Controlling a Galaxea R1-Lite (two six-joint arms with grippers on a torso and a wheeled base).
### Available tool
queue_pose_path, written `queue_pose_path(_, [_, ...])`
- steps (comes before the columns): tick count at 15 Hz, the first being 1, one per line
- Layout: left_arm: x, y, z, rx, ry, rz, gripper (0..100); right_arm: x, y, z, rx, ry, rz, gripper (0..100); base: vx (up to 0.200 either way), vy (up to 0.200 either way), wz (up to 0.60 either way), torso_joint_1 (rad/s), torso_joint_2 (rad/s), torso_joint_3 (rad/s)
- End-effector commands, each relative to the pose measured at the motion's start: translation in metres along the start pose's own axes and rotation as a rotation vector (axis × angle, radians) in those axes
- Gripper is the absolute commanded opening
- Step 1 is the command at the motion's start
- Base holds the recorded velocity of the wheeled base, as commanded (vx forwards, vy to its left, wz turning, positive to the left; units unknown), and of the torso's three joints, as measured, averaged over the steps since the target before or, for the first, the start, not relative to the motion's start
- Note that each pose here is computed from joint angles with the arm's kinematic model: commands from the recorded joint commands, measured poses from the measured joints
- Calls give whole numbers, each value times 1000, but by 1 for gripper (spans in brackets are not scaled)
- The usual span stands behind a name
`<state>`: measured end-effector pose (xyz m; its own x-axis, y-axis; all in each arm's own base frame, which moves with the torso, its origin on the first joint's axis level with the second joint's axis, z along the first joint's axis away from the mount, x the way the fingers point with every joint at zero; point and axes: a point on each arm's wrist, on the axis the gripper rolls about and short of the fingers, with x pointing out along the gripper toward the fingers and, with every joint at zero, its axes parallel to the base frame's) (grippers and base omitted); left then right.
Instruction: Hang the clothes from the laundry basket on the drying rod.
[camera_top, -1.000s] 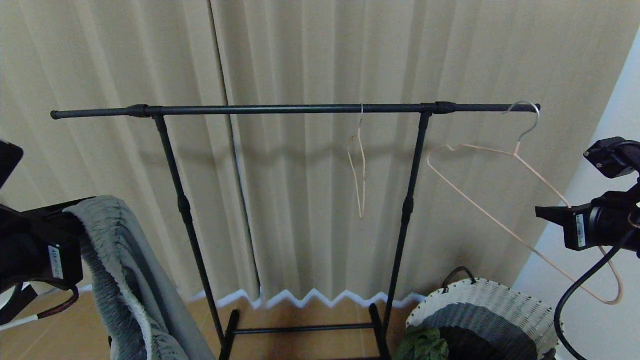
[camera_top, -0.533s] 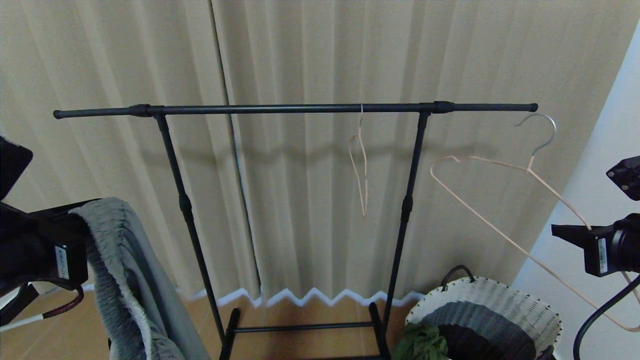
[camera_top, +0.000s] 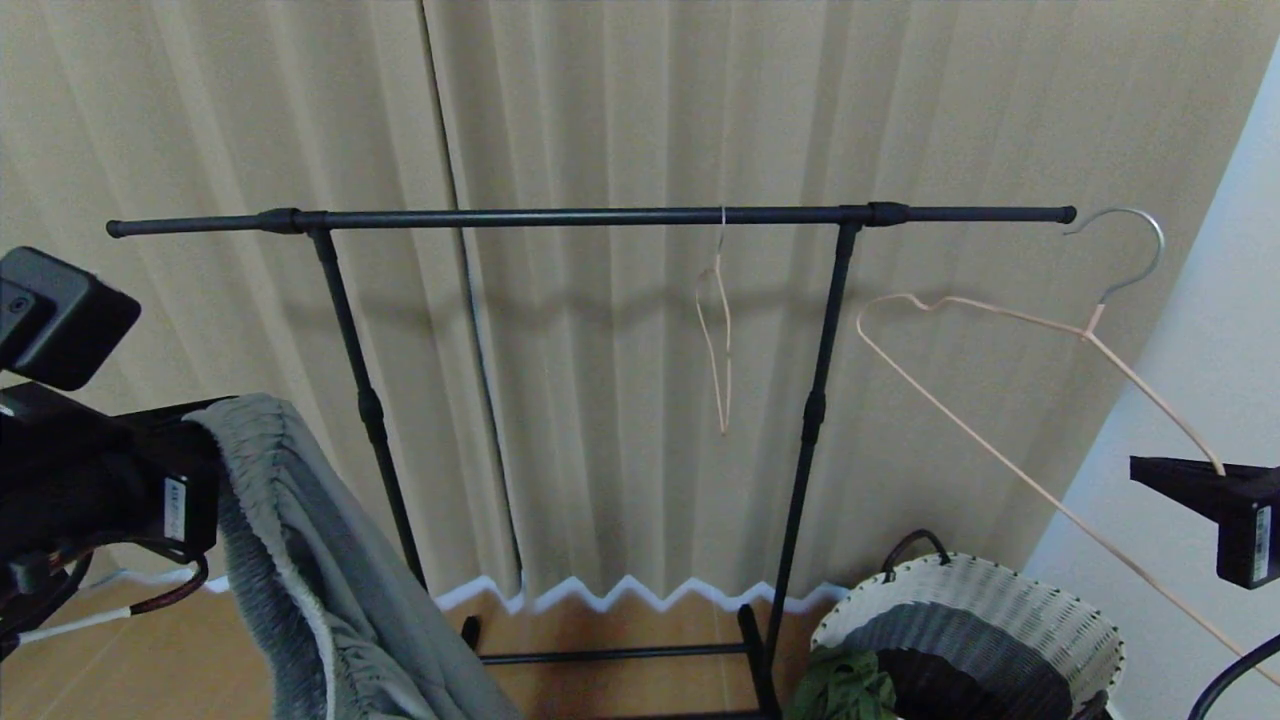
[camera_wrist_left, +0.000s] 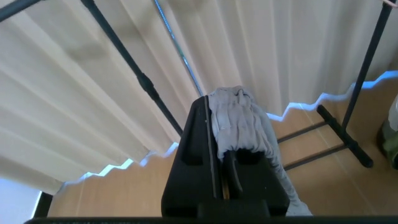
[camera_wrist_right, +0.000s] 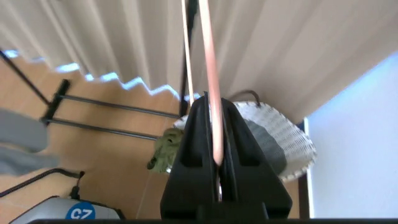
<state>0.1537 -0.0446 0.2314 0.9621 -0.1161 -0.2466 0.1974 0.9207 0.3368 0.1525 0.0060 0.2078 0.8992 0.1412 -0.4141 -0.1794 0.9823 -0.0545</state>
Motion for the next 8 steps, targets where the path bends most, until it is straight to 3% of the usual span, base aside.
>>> queue_pose_path(1, [19, -3, 6, -7, 33, -10, 0, -2, 10, 7, -27, -34, 89, 0, 0, 0, 0, 0, 0, 0])
queue_pose_path(8, [84, -8, 35, -86, 86, 82, 0, 13, 59, 23, -5, -57, 384, 0, 0, 0, 0, 0, 0, 0])
